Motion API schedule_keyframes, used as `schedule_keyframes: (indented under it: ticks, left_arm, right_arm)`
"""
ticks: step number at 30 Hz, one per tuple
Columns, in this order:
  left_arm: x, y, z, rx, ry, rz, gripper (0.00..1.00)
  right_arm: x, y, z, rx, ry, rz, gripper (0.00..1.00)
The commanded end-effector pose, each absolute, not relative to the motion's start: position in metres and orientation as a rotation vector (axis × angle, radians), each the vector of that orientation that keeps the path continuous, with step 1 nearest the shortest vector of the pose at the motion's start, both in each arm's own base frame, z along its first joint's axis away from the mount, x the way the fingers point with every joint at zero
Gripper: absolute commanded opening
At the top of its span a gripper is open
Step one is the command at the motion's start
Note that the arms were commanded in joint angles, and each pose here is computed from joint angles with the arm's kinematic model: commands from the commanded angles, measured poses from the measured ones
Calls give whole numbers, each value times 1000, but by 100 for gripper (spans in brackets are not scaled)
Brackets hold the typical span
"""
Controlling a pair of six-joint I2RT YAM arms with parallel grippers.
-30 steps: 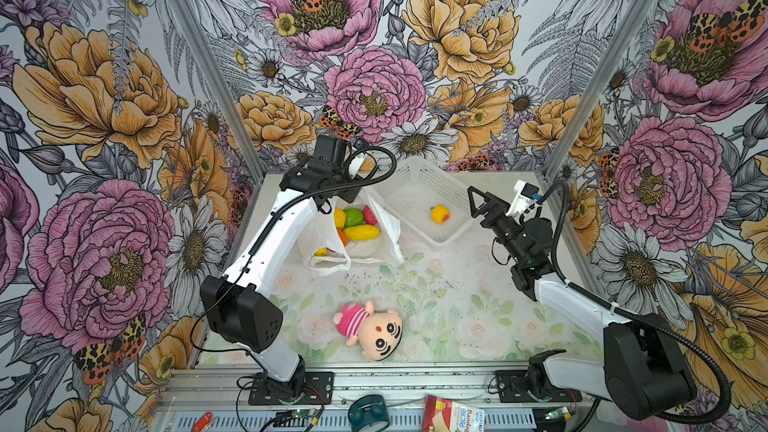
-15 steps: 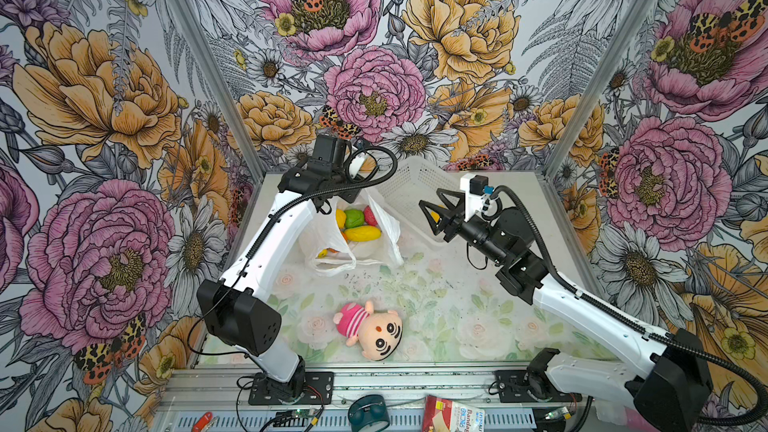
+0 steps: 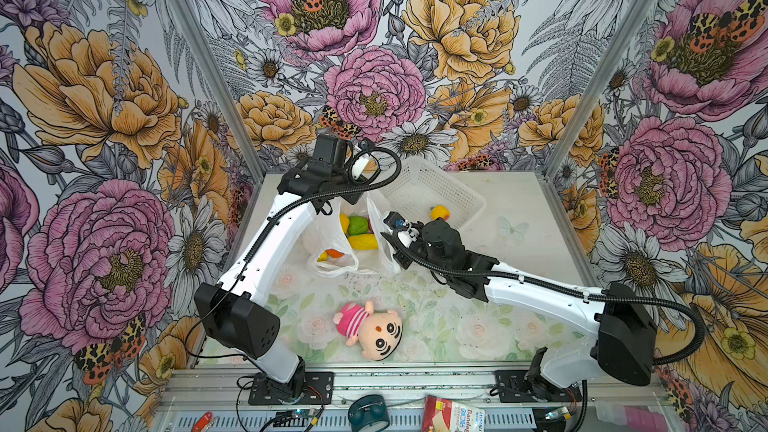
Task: Untie the knot of the plastic bag and take out the fruit
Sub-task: 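Move the right gripper back over the bag opening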
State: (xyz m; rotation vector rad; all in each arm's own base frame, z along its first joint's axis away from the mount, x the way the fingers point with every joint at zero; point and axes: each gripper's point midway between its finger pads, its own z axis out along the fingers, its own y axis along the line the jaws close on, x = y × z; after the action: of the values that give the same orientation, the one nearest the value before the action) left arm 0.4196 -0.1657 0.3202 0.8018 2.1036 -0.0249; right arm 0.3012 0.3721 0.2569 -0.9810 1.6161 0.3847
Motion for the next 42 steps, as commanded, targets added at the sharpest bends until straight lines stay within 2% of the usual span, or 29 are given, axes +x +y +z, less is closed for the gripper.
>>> schedule_keyframes:
  ticks: [1,6,11,15,18,19,27,33,35,39,42]
  left_arm:
    - [412,-171,338,816,2038,-54,0]
    - [414,-166,336,811,2046,-21,0]
    - [416,-164,334,800,2055,-23,0]
    - [415,-165,337,794,2050,-41,0]
    - [414,-164,336,803,2049,-21,0]
    - [414,-164,336,805,2050,-20,0]
    - [412,-166,336,816,2044,-10,0]
    - [412,-164,339,807,2040,-25,0]
    - [413,-165,338,806,2042,-28,0]
    - [412,-165,339,809,2039,-34,0]
    - [413,-165,337,811,2044,-30,0]
  right_arm:
    - [308,379,262,-1016,1598,306,18]
    - [298,378,281,-976,1564,214,15]
    - [247,382,306,-1036,1418,294,24]
    - [219,409,288,-1185,1366,381,18]
    - [234,424,268,-1215,1434,315,4]
    - [240,429,262,-1220,1448,297,3]
    - [321,443,186,-1200,1671,177,0]
    - [344,442,147,-1251,1738,122,0]
    - [340,443,133,-1303,1737,130,7]
    - [336,446,117,-1368,1741,173,41]
    - [325,449,109,-1432,1743,207,58]
